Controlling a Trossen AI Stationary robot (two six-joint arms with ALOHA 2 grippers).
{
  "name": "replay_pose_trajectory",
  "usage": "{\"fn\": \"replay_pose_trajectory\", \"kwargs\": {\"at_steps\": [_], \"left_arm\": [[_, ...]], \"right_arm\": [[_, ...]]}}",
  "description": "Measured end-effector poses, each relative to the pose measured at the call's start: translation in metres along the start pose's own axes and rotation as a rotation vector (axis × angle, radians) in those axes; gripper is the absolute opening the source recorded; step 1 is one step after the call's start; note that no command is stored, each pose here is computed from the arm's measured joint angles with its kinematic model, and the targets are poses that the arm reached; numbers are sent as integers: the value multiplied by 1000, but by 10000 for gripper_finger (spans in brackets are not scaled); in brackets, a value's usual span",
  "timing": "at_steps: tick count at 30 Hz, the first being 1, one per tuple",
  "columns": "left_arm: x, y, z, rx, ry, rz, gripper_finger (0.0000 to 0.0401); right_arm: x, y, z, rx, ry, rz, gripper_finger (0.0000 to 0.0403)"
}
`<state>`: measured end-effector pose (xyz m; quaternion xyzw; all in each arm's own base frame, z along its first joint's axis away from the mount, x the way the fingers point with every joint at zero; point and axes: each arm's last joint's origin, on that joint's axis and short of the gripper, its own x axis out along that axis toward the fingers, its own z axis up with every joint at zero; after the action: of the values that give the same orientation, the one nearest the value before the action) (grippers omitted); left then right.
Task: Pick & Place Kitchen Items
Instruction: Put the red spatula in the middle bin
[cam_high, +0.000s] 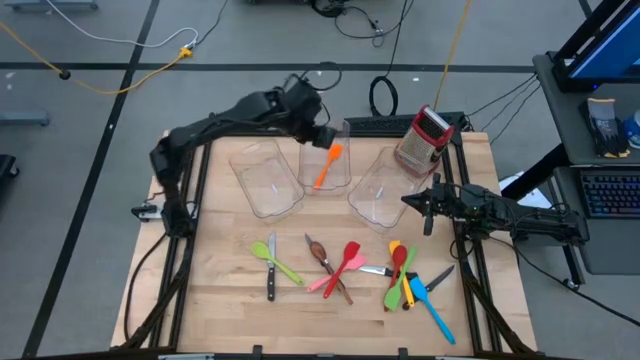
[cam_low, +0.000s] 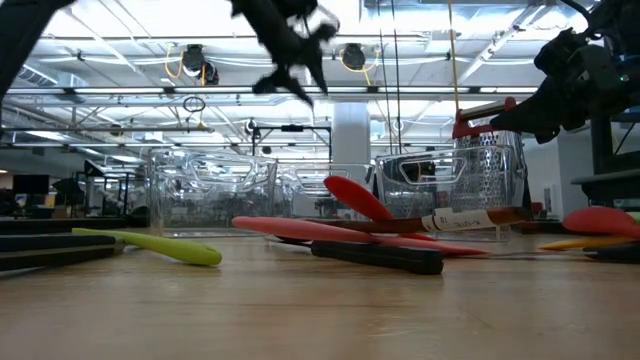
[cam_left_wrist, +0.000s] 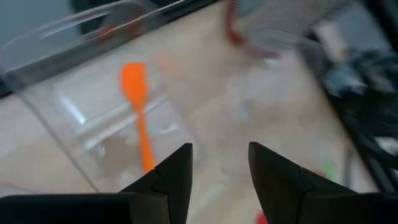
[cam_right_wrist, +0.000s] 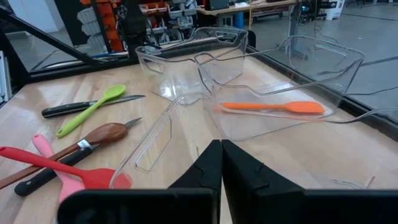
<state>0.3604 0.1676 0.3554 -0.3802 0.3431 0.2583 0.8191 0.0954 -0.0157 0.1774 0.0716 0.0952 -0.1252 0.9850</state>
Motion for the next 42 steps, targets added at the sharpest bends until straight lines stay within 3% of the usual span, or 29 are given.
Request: {"fn": "replay_pose_trajectory", "kwargs": {"at_steps": [7,14,21,30,42], "left_arm": [[-35,-66,-52,92,-11,-101,159],[-40,-117,-110,167,23,-133,159],[-34,-149,-155,120,29,-134,159],[29,-176,-200,110,140,-150,159],[113,-165,-229,161,340,-78,159]], "right_arm": [[0,0,0,-1,1,0,4],[0,0,0,-1,1,0,4],[0,0,0,-1,1,0,4],[1,0,-2,-3,17,0,4],[1,0,-2,-11,20,1,4]]}}
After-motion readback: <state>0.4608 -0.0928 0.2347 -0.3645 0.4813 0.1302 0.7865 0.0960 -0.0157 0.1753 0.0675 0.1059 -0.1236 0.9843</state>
